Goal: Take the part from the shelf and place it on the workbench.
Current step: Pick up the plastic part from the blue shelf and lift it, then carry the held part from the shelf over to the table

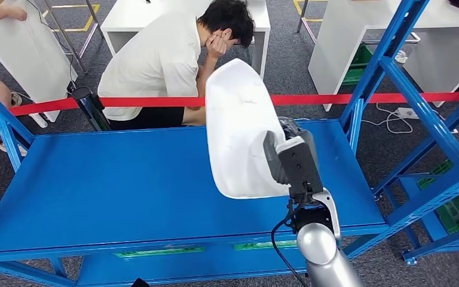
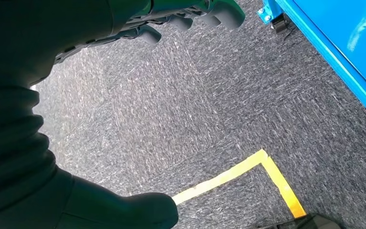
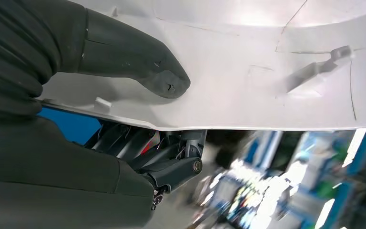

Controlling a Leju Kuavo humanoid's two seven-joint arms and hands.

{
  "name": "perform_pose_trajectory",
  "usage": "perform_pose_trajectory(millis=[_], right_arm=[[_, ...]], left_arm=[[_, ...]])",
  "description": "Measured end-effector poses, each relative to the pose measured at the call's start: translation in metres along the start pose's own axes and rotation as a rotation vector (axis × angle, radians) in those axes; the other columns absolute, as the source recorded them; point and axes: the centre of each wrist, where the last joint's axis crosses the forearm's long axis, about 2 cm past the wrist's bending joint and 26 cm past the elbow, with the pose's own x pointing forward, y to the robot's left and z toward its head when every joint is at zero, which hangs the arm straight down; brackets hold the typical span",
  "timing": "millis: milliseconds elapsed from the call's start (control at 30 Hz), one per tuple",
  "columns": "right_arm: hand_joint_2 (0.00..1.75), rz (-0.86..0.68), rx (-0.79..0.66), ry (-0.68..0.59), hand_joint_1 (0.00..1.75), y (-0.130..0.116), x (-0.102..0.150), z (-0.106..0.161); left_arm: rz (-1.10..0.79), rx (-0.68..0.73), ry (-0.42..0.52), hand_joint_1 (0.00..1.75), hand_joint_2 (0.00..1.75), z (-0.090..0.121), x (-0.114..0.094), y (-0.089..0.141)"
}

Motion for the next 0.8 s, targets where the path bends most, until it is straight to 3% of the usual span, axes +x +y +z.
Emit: perform_pose_trajectory(millis=[100,267,800], right_arm=[[1.75,-0.066,0.021,-0.099,1.75,0.013,0.017,-0.002],[1.75,-0.109,0.051,-0.141,1.75,0.027,0.031,-0.001],[1.75,-0.198,0.015,-0.119,1.75,0.034,0.031,0.005]], left_arm=[[-0.010,-0.019,0.002,0.00,1.75,0.000,0.001,0.002],[-0.014,-0.026,0.012,0.00,1.75,-0.001,-0.002,0.005],[-0.025,-0.020,0.012,0.00,1.75,-0.001,-0.007,0.004]])
